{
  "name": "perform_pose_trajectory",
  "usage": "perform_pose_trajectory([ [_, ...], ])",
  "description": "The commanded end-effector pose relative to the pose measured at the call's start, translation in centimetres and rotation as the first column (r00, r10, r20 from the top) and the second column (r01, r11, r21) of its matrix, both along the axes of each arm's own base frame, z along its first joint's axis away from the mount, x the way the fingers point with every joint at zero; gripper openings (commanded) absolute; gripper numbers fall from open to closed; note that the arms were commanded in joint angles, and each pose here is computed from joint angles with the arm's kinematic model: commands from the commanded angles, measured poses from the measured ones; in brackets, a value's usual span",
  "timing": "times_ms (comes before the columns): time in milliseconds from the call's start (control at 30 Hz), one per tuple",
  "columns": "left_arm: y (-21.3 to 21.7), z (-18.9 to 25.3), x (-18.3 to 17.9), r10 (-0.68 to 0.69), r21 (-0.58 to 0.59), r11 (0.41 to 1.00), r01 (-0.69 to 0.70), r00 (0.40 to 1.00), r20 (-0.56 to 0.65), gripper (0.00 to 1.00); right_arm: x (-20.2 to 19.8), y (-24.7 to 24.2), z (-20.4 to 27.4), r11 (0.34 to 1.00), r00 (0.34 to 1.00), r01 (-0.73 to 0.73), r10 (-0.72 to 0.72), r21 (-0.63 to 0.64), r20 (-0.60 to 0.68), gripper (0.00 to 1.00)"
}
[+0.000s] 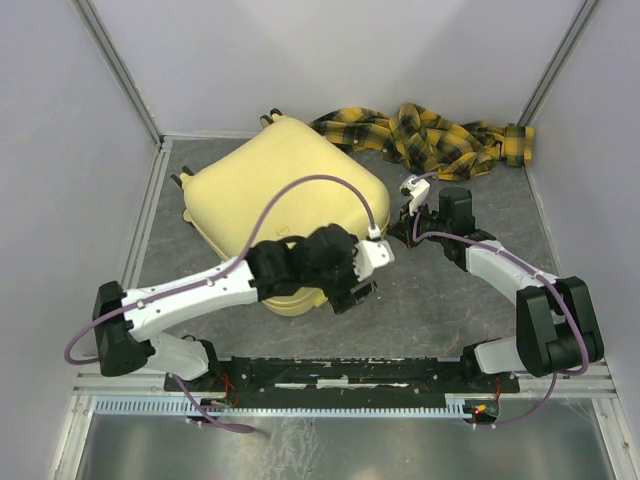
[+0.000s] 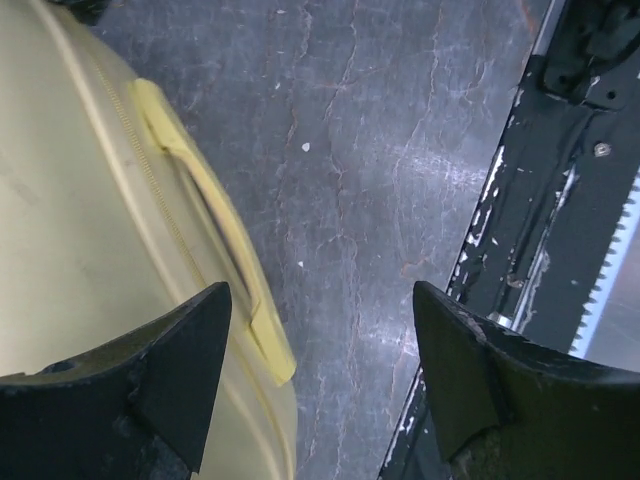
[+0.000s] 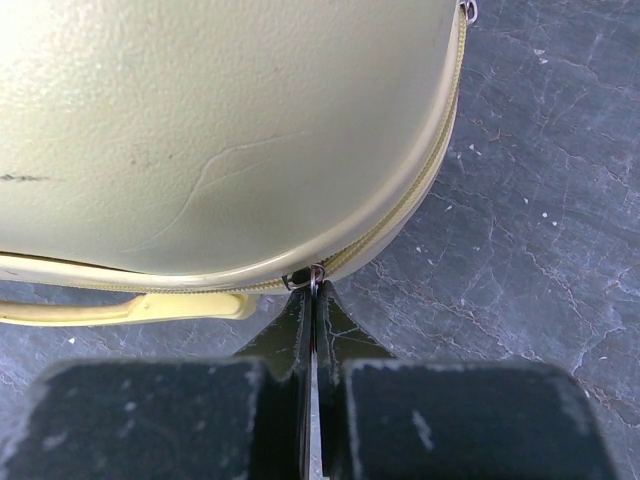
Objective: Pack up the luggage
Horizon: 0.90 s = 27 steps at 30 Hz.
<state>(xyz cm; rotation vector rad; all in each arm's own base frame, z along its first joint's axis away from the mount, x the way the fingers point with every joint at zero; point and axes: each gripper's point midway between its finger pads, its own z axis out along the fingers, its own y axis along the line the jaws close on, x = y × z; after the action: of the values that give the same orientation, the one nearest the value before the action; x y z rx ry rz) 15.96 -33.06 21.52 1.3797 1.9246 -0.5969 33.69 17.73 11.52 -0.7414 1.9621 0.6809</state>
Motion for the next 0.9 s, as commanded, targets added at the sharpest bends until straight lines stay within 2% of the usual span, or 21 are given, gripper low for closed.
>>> perform_pose_trajectory([
  [0, -2.9, 0.4, 1.5, 0.128, -0.042, 0.992, -0.122, 0.978, 0.165, 0.83, 1.9, 1.2, 4.4, 0.998, 0.984, -0.019, 0.008, 0.062, 0.179, 0.02],
  [200, -4.7, -3.5, 1.2, 0.196, 0.025, 0.978, -0.206, 0.957, 0.213, 0.92, 2.0, 1.3, 4.8, 0.998, 0.982, -0.018, 0.005, 0.065, 0.190, 0.02],
  [433, -4.6, -7.9, 3.3, 0.267, 0.154, 0.935, -0.319, 0.920, 0.286, 0.90, 2.1, 1.2, 5.0, 0.998, 0.981, -0.013, 0.000, 0.066, 0.193, 0.02],
  [667, -1.2, -11.8, 5.2, 0.326, 0.252, 0.855, -0.453, 0.848, 0.419, 0.90, 1.7, 1.2, 4.7, 0.997, 0.983, -0.009, -0.005, 0.075, 0.185, 0.02],
  [767, -0.2, -14.3, 5.0, 0.333, 0.304, 0.834, -0.461, 0.859, 0.390, 0.88, 1.3, 1.1, 4.6, 0.997, 0.983, -0.008, -0.005, 0.071, 0.182, 0.02],
  [867, 0.1, -16.3, 4.5, 0.325, 0.338, 0.839, -0.427, 0.891, 0.318, 0.83, 1.0, 1.0, 4.4, 0.997, 0.984, -0.009, -0.004, 0.070, 0.179, 0.02],
])
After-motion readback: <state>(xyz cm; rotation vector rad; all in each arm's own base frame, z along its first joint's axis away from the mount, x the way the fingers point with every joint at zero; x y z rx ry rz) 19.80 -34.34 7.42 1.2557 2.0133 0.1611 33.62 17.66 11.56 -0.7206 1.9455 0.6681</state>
